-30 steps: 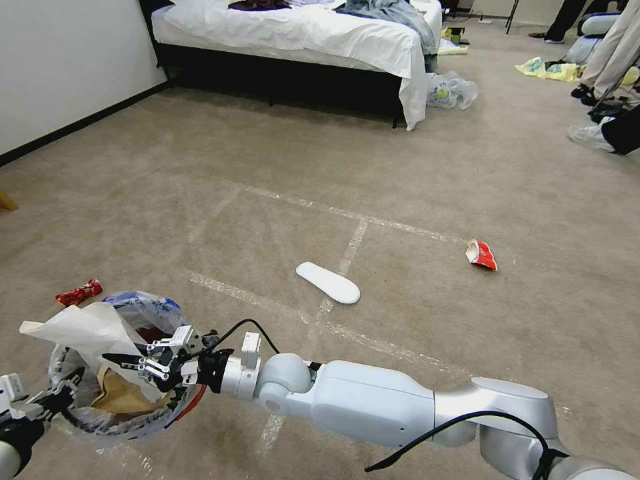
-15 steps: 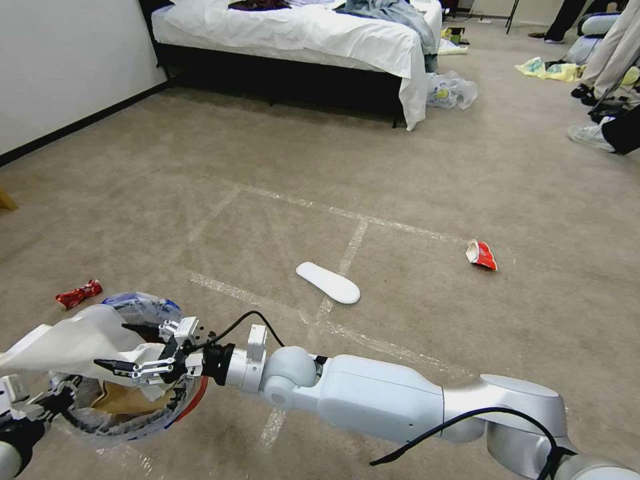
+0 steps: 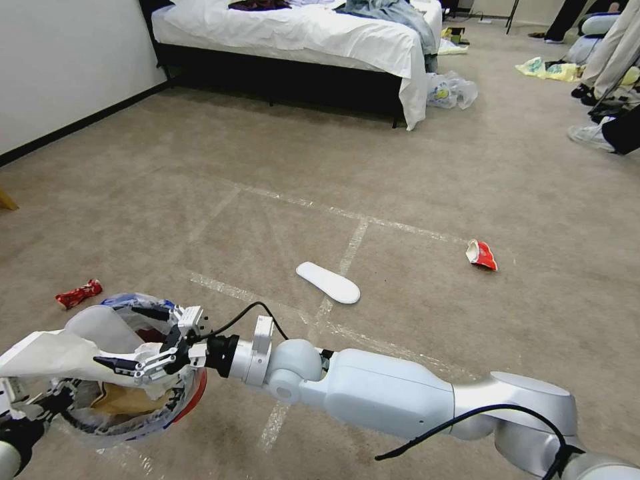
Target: Pick up the trash bin and place the garbage on the floor into it.
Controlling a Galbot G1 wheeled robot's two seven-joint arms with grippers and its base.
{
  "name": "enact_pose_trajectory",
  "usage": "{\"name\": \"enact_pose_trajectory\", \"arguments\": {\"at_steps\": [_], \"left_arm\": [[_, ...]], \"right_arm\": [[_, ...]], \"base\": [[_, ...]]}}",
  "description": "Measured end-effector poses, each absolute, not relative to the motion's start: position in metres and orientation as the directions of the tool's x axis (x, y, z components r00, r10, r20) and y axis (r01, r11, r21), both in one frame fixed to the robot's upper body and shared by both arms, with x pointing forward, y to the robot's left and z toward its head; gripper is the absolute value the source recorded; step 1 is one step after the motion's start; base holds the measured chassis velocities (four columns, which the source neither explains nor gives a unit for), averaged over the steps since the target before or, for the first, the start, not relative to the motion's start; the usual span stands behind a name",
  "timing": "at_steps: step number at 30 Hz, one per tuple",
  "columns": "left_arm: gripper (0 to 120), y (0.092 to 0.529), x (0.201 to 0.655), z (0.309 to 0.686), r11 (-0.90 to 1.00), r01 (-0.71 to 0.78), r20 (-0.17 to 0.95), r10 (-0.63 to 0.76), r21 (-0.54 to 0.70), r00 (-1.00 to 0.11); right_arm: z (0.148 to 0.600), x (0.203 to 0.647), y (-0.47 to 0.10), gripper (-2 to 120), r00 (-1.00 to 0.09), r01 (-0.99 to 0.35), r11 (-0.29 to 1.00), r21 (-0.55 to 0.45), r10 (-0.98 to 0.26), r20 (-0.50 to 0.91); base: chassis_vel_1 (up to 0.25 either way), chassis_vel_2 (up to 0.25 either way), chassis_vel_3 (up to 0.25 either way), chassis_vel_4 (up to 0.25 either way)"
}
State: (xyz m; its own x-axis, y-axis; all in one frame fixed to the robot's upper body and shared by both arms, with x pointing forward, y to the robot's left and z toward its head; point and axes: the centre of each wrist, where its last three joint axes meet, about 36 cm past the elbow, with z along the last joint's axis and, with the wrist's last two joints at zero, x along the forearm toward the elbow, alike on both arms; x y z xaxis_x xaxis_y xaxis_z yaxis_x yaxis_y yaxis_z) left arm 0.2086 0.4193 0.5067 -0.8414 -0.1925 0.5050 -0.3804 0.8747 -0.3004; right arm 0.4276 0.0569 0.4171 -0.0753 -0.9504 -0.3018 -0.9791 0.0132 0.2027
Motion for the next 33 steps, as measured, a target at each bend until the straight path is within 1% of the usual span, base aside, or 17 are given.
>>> {"name": "enact_pose_trajectory", "arguments": {"at_steps": [5,9,14,15,17,18,21,22,24,25,27,28,29,30,32,33], "left_arm": [[1,0.42,0.209,0.506,0.874,-0.382,0.506,-0.194,-0.299,-0.841],[1,0.42,0.209,0.506,0.875,-0.382,0.506,-0.194,-0.299,-0.84],[1,0.42,0.209,0.506,0.875,-0.383,0.508,-0.195,-0.296,-0.839],[1,0.42,0.209,0.506,0.875,-0.383,0.508,-0.195,-0.296,-0.839],[1,0.42,0.208,0.506,0.875,-0.384,0.508,-0.197,-0.295,-0.838],[1,0.42,0.208,0.506,0.875,-0.384,0.508,-0.197,-0.295,-0.838],[1,0.42,0.208,0.508,0.876,-0.382,0.505,-0.197,-0.294,-0.84],[1,0.42,0.208,0.508,0.876,-0.382,0.505,-0.197,-0.294,-0.84],[1,0.42,0.208,0.509,0.876,-0.384,0.502,-0.202,-0.29,-0.841],[1,0.42,0.208,0.509,0.876,-0.384,0.502,-0.202,-0.29,-0.841],[1,0.421,0.207,0.509,0.876,-0.387,0.503,-0.205,-0.289,-0.84],[1,0.421,0.207,0.509,0.876,-0.387,0.503,-0.205,-0.289,-0.84],[1,0.421,0.207,0.509,0.875,-0.388,0.503,-0.206,-0.289,-0.839],[1,0.421,0.207,0.509,0.875,-0.388,0.503,-0.206,-0.289,-0.839],[1,0.422,0.206,0.509,0.874,-0.392,0.5,-0.212,-0.286,-0.839],[1,0.422,0.206,0.509,0.874,-0.392,0.5,-0.212,-0.286,-0.839]], "right_arm": [[0.44,0.433,0.049,100,-0.086,-0.983,0.022,0.185,-0.935,-0.345],[0.446,0.434,0.047,100,-0.088,-0.983,0.024,0.18,-0.93,-0.356],[0.473,0.438,0.039,100,-0.095,-0.986,0.03,0.163,-0.908,-0.409],[0.473,0.438,0.039,100,-0.095,-0.986,0.03,0.163,-0.908,-0.409],[0.492,0.441,0.031,100,-0.106,-0.988,0.04,0.151,-0.884,-0.455],[0.492,0.441,0.031,100,-0.106,-0.988,0.04,0.151,-0.884,-0.455],[0.522,0.454,0.006,100,-0.167,-0.984,0.108,0.14,-0.825,-0.539],[0.522,0.454,0.006,100,-0.167,-0.984,0.108,0.14,-0.825,-0.539],[0.535,0.478,-0.043,100,-0.304,-0.951,0.281,0.13,-0.767,-0.565],[0.535,0.478,-0.043,100,-0.304,-0.951,0.281,0.13,-0.767,-0.565],[0.535,0.494,-0.09,100,-0.415,-0.896,0.429,0.114,-0.719,-0.558],[0.535,0.494,-0.09,100,-0.415,-0.896,0.429,0.114,-0.719,-0.558],[0.534,0.5,-0.114,100,-0.463,-0.86,0.5,0.097,-0.687,-0.56],[0.534,0.5,-0.114,100,-0.463,-0.86,0.5,0.097,-0.687,-0.56],[0.536,0.509,-0.168,100,-0.552,-0.761,0.646,0.056,-0.602,-0.577],[0.536,0.509,-0.168,100,-0.552,-0.761,0.646,0.056,-0.602,-0.577]], "base": [[0.0,0.0,0.0,0.0],[0.0,0.0,0.0,0.0],[0.0,0.0,0.0,0.0],[0.0,0.0,0.0,0.0],[0.0,0.0,0.0,0.0],[0.0,0.0,0.0,0.0],[0.0,0.0,0.0,0.0],[0.0,0.0,0.0,0.0],[0.0,0.0,0.0,0.0],[0.0,0.0,0.0,0.0],[0.0,0.0,0.0,0.0],[0.0,0.0,0.0,0.0],[0.0,0.0,0.0,0.0],[0.0,0.0,0.0,0.0],[0.0,0.0,0.0,0.0],[0.0,0.0,0.0,0.0]]}}
